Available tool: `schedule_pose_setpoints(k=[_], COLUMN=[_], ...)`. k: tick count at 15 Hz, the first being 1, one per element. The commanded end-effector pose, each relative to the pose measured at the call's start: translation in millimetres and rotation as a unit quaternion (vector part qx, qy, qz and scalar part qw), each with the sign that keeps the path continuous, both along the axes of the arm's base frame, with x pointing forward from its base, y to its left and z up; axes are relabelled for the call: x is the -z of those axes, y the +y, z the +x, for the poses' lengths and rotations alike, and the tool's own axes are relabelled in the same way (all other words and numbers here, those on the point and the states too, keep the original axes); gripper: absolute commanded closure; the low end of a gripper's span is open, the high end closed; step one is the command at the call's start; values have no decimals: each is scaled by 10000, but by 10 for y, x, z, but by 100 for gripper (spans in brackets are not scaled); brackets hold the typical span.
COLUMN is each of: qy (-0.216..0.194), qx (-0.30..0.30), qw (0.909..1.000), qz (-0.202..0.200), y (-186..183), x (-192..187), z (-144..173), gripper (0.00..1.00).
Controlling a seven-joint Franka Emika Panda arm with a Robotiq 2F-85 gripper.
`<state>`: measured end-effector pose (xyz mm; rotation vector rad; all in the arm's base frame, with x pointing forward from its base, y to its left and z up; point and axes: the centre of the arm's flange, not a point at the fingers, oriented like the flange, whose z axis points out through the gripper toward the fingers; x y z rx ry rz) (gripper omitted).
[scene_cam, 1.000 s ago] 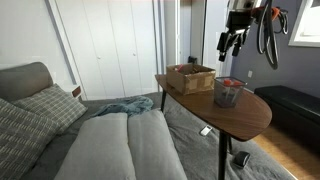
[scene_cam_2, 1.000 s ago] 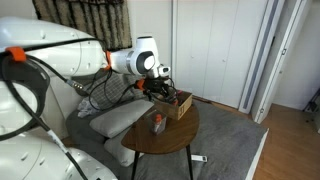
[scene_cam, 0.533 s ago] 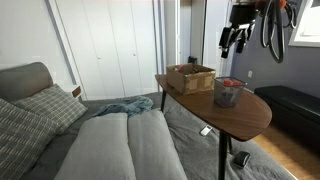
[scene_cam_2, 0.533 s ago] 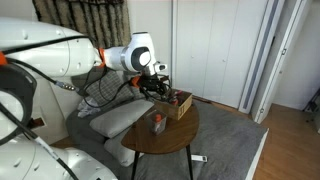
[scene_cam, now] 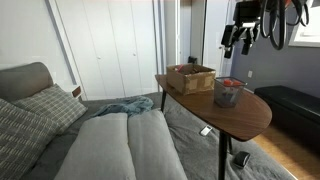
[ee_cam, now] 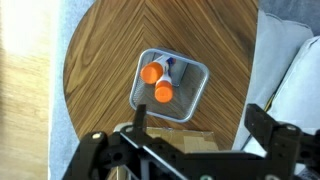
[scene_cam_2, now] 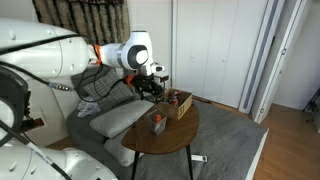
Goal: Remove the glue stick from the top of the basket and turn the basket upright then put both glue sticks in the basket
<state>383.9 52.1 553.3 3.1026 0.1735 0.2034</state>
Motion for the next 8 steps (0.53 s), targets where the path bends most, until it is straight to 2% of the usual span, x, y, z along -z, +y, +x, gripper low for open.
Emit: schedule_pose_setpoints(k=[1,8], qy=[94,136], qx=[205,154], qw=[9997,9998], qz=[86,-14], y=[66,42], x=[-45,21], z=[-111,-42], gripper=[0,0])
